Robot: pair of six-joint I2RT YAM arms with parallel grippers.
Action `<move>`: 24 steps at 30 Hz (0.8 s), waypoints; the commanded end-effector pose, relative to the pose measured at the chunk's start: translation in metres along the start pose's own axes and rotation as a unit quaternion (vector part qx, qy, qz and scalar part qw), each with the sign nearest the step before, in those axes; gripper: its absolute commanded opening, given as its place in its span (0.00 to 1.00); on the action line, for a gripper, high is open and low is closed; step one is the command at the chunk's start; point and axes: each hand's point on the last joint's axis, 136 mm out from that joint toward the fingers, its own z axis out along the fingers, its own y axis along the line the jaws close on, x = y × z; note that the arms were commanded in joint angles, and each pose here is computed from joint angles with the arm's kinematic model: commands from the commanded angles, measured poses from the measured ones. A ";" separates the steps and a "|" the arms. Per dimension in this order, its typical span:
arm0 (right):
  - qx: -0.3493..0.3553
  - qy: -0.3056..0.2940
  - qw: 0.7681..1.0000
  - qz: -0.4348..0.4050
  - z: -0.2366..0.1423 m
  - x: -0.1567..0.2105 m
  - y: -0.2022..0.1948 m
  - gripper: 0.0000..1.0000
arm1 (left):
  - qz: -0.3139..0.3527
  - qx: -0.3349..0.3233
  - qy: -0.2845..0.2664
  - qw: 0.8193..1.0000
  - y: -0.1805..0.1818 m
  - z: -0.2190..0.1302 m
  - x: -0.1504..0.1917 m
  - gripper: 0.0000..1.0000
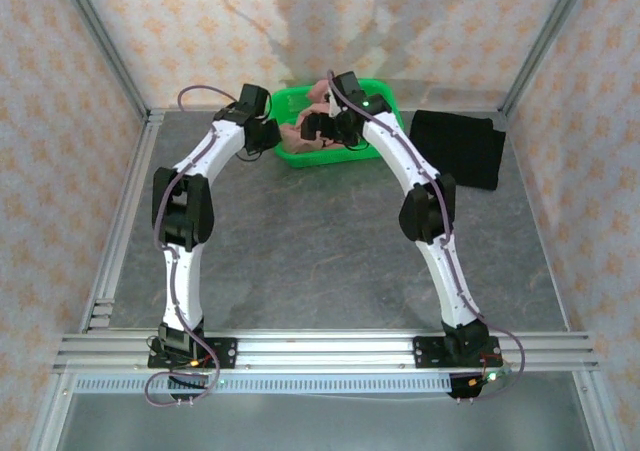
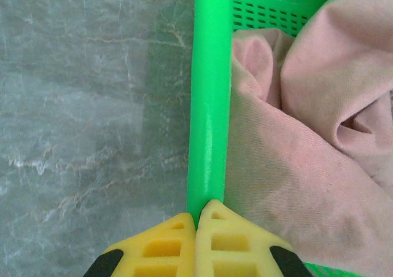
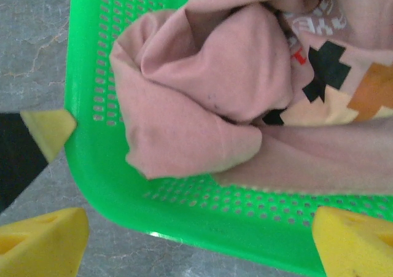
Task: Fold and stack the t-shirts
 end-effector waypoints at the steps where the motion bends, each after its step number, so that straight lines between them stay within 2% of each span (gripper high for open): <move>1: 0.015 -0.018 1.000 -0.014 0.000 -0.009 0.000 0.94 | 0.001 -0.037 0.082 0.996 0.019 0.003 0.055 0.00; 12: 0.026 -0.001 1.000 -0.013 0.045 0.008 -0.005 0.91 | -0.018 -0.025 0.105 0.994 0.024 -0.019 0.097 0.00; 17: 0.045 -0.006 0.999 -0.008 0.067 0.014 -0.010 0.81 | -0.030 -0.008 0.104 0.994 0.019 -0.024 0.104 0.00; 20: 0.056 -0.019 0.998 0.001 0.073 0.013 -0.012 0.68 | -0.035 0.003 0.101 0.994 0.014 -0.027 0.105 0.00; 22: 0.056 -0.033 0.998 0.010 0.071 0.006 -0.011 0.50 | -0.041 0.013 0.097 0.994 0.011 -0.030 0.103 0.00; 24: 0.042 -0.056 0.997 0.016 0.063 -0.006 -0.003 0.25 | -0.044 0.021 0.091 0.995 0.008 -0.034 0.101 0.00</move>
